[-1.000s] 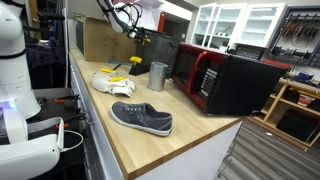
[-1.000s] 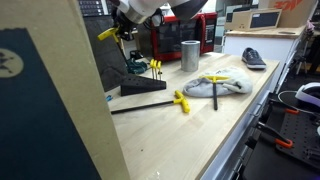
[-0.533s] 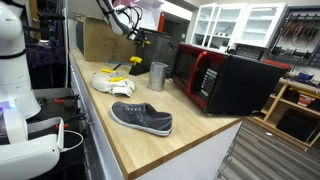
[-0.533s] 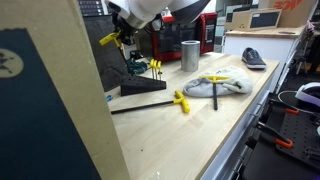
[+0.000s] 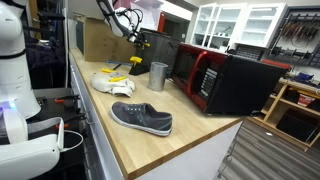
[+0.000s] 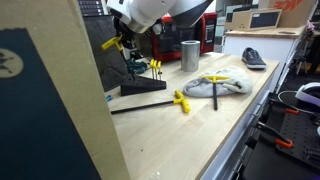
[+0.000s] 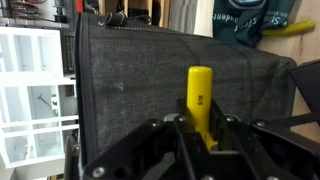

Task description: Put the things with the yellow handle on the stand

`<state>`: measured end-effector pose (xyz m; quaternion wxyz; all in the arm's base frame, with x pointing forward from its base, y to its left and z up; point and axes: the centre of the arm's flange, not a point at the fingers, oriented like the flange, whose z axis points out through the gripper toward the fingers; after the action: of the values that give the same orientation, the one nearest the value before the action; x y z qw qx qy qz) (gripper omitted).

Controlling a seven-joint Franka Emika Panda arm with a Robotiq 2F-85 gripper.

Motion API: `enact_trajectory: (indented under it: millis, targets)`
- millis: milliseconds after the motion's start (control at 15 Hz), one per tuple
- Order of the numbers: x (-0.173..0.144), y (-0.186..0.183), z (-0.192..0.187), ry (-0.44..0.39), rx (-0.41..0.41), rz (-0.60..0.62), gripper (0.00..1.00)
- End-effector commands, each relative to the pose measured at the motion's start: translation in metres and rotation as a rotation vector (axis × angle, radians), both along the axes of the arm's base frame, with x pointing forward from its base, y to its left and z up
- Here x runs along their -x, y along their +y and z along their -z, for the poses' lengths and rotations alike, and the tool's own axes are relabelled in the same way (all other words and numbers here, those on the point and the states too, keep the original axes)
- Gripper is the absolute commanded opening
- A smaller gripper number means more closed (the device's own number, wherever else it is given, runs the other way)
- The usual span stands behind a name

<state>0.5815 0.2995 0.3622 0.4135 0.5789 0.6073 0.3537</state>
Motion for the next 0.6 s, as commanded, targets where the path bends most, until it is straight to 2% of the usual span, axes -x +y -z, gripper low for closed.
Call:
enact_trajectory:
  millis: [0,533]
  targets:
    - [-0.009,-0.001,-0.011,-0.025,0.026,-0.030,0.06]
    - [-0.019,0.013,-0.025,-0.075,0.047,-0.058,0.06]
